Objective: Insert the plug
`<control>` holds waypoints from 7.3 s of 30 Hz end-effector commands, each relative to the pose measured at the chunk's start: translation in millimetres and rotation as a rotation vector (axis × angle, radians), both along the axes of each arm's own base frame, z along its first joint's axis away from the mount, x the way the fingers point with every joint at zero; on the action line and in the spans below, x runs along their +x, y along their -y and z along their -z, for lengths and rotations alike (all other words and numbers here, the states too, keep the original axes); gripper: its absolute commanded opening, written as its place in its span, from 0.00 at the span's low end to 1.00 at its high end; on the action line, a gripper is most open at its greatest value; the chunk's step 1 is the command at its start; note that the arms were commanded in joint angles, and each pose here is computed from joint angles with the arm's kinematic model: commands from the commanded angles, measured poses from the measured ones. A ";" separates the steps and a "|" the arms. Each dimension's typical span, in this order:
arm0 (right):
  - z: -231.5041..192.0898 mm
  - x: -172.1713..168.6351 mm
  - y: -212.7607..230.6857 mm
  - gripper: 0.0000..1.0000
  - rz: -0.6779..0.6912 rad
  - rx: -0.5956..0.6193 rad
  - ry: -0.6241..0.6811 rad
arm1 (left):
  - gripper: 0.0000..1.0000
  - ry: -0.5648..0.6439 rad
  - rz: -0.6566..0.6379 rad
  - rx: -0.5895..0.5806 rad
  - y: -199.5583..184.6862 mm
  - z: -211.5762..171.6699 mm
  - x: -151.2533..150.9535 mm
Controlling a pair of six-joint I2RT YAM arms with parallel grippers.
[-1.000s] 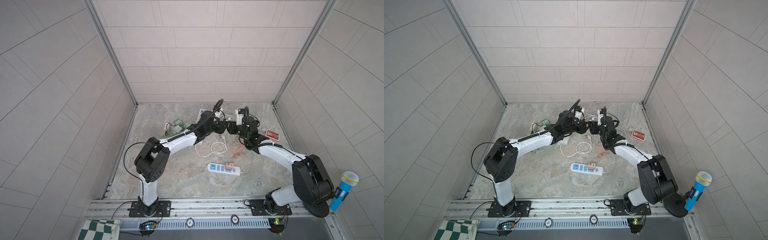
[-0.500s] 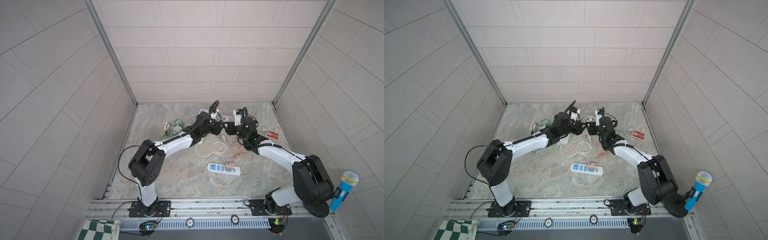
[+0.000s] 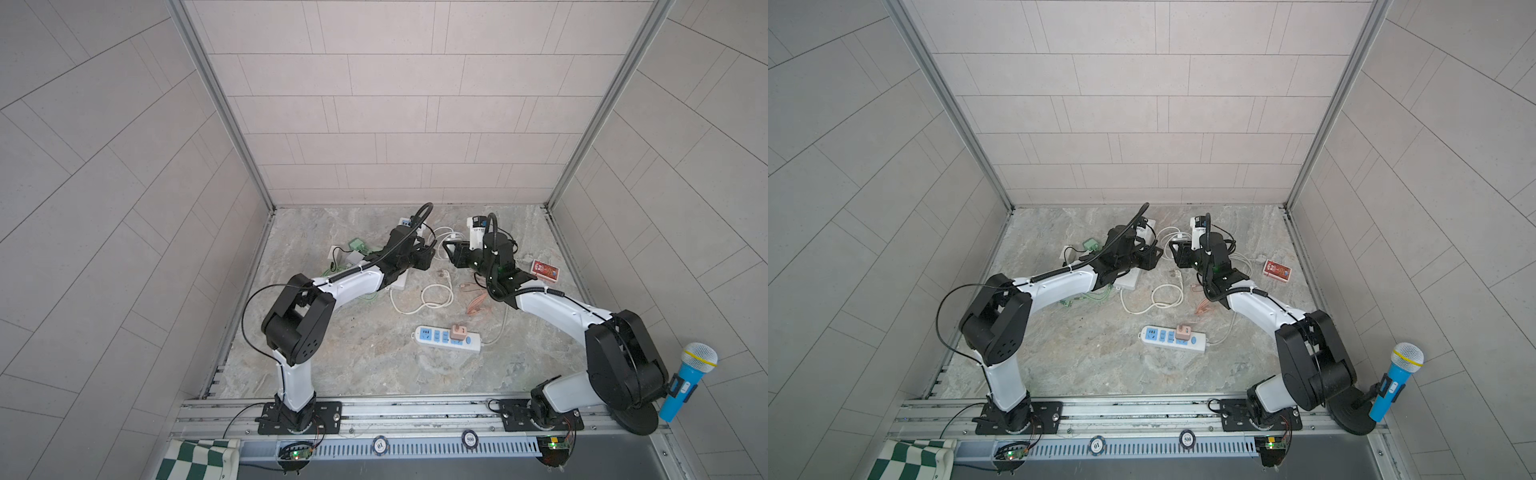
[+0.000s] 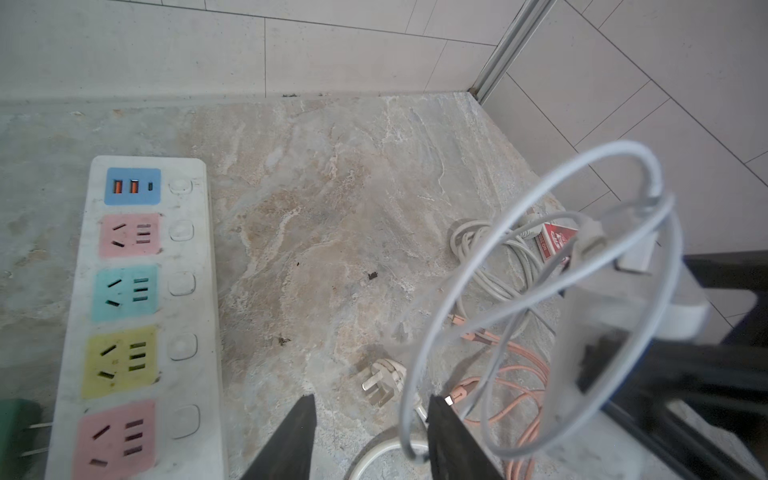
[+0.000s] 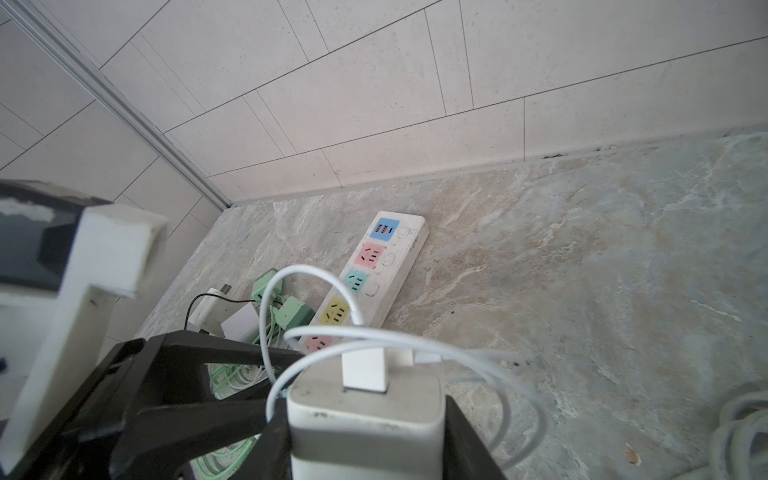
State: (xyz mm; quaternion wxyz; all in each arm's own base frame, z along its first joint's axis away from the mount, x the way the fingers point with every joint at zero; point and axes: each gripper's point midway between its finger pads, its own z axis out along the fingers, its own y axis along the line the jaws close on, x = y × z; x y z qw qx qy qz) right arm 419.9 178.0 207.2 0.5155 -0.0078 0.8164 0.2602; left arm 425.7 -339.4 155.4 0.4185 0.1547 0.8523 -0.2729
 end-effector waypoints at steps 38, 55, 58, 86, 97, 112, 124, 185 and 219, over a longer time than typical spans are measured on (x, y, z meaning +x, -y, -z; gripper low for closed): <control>-23.0 -22.9 -6.4 0.24 -0.036 0.086 -0.069 | 0.49 0.137 -0.030 0.036 -52.5 -47.0 -41.5; -21.1 -21.4 -14.8 0.24 -0.048 0.108 -0.078 | 0.44 0.241 0.373 -0.144 28.1 -83.6 -124.8; -23.8 -22.0 -17.5 0.24 -0.054 0.115 -0.075 | 0.43 0.240 0.354 -0.115 29.0 -80.7 -118.4; -52.1 -44.3 -32.2 0.24 -0.130 0.185 -0.024 | 0.54 0.227 0.178 -0.024 17.7 -72.0 -70.2; -49.0 -46.2 -38.3 0.23 -0.144 0.184 -0.022 | 0.55 0.181 0.213 -0.219 22.7 -86.4 -72.1; -57.6 -58.3 -48.1 0.23 -0.207 0.213 0.025 | 0.51 0.159 0.208 -0.362 20.5 -96.9 -63.1; -56.1 -63.8 -48.0 0.26 -0.206 0.217 0.001 | 0.14 0.220 0.159 -0.327 12.3 -92.8 -52.3; -18.2 -76.3 -66.8 0.55 -0.507 -0.031 -0.353 | 0.00 0.675 0.382 -0.044 -8.0 -43.4 -103.0; -13.4 -87.8 -73.5 0.54 -0.583 -0.063 -0.351 | 0.00 0.667 0.390 -0.048 -6.9 -45.9 -105.0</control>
